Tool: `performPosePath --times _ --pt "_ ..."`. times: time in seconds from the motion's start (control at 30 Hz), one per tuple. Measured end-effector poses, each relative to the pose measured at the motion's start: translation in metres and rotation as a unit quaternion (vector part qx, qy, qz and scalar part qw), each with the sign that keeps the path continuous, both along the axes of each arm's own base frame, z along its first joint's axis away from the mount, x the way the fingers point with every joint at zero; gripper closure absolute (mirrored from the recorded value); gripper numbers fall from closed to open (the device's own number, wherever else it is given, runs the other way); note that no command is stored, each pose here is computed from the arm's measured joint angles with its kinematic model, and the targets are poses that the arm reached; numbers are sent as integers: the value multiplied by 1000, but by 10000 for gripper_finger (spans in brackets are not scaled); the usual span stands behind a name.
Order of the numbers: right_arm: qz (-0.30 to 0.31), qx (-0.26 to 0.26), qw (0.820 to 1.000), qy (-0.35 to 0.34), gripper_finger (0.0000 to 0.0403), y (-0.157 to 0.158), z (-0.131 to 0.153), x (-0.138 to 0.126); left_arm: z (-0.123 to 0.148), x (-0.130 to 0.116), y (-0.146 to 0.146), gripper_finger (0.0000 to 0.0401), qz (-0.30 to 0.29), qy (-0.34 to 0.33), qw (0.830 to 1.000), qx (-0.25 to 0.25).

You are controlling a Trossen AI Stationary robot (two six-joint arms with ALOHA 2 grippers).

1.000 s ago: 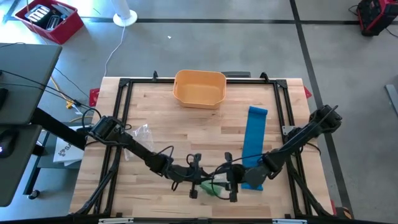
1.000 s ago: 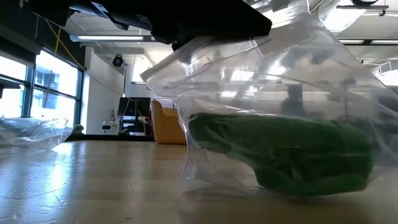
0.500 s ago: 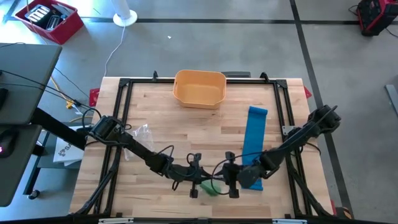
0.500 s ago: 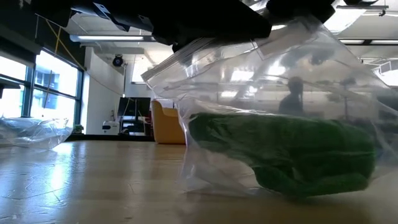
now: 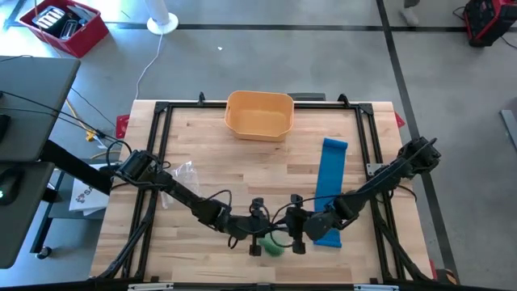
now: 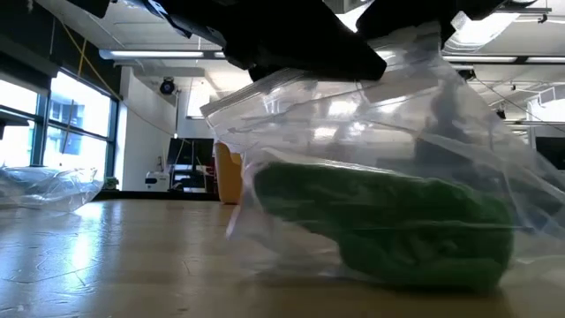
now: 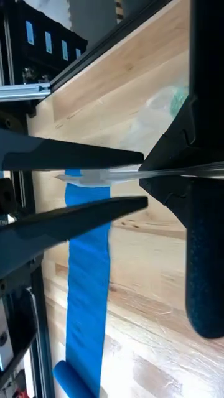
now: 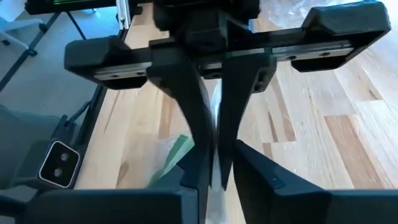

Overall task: Roll bandage
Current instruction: Close the transparent zip bag

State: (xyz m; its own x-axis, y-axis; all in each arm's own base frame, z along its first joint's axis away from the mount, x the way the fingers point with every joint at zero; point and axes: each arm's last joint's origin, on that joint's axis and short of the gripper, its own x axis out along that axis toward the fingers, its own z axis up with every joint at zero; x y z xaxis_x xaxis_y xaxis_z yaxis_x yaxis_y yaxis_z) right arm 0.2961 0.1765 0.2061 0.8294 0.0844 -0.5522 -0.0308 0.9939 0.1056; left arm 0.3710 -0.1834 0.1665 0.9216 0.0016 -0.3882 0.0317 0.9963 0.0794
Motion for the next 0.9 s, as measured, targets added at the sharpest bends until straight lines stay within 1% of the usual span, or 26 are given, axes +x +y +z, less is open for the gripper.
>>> performPosePath --times 0.17,0.27,0.33,0.5,0.73,0.9 --pt "6 5 1000 4 306 -2 12 -9 -1 -1 0 401 2 6 1000 -2" --pt "3 5 1000 17 304 -2 17 -17 -2 -1 0 401 4 11 1000 -2" --pt "13 -9 1000 13 307 1 18 -19 -2 -1 0 401 4 11 1000 -3" --pt "21 -23 999 20 331 5 11 -19 -2 0 3 401 7 10 1000 -3" --pt "18 -44 999 23 396 7 -3 -11 -3 0 3 401 8 12 1000 -7" --pt "18 -44 999 4 397 6 -4 -5 -2 0 3 401 8 10 1000 -8"
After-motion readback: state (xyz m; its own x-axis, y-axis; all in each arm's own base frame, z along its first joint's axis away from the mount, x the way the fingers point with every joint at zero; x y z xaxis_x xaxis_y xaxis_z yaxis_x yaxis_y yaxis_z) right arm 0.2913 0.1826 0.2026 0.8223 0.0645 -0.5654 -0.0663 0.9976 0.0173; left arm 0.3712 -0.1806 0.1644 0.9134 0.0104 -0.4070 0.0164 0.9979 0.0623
